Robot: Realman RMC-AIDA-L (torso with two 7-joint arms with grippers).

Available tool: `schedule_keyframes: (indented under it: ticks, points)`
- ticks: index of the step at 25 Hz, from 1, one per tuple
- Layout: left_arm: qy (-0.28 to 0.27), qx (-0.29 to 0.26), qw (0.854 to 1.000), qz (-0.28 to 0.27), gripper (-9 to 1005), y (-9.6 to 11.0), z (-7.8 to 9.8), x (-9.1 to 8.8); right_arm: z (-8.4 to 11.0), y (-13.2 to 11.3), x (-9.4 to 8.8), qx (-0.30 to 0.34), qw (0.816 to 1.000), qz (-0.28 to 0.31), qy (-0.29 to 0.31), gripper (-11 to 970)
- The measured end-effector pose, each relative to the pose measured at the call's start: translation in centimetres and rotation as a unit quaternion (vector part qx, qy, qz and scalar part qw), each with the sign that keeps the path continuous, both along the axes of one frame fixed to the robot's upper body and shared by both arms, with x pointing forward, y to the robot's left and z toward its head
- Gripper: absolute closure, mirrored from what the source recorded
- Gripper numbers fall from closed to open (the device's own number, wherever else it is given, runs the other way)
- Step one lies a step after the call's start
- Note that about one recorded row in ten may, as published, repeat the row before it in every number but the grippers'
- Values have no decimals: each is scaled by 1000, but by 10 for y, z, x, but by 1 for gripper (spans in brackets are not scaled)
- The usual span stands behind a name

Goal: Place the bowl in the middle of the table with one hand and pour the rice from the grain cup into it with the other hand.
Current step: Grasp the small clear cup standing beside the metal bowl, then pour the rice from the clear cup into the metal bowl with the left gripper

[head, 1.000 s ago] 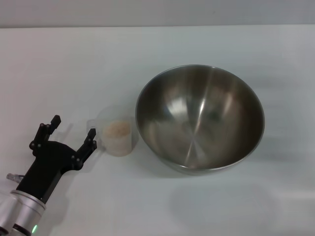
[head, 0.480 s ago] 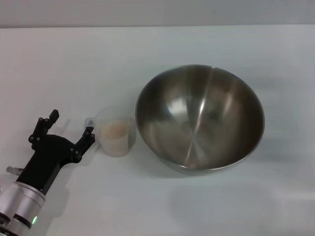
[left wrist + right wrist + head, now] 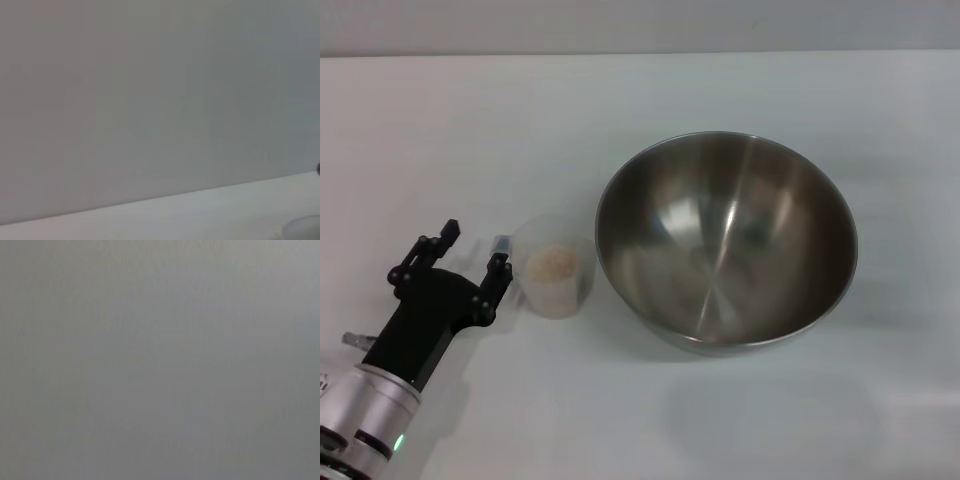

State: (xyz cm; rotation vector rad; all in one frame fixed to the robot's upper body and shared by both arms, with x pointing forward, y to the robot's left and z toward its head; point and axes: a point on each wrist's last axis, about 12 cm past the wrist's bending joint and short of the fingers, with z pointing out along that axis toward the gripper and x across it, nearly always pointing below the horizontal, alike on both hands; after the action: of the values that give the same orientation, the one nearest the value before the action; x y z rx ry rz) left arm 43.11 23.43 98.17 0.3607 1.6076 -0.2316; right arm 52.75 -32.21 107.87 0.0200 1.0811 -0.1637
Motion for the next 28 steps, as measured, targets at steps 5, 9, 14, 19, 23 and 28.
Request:
schedule_keyframes:
  ticks: [5,9,14,19,23,28]
  points:
    - [-4,-1,1000,-7,359,-3,2,4,0,0,0,-1,1000,-1,1,471]
    - [-6,1,1000,-11,494,-5,2,6,-1,-1,-1,-2,1000,-2,2,472]
    - [-6,3,1000,-15,739,-6,3,7,-1,-2,-1,-3,1000,-2,2,472]
    - [-7,1,1000,-12,860,-6,3,8,-1,-2,-1,-3,1000,-2,2,472]
    - [-12,-1,1000,-8,932,-6,5,11,-1,-2,-1,-4,1000,-3,0,472]
    - [-129,24,991,9,959,-7,38,45,0,-4,-2,-4,1000,-5,-3,472]
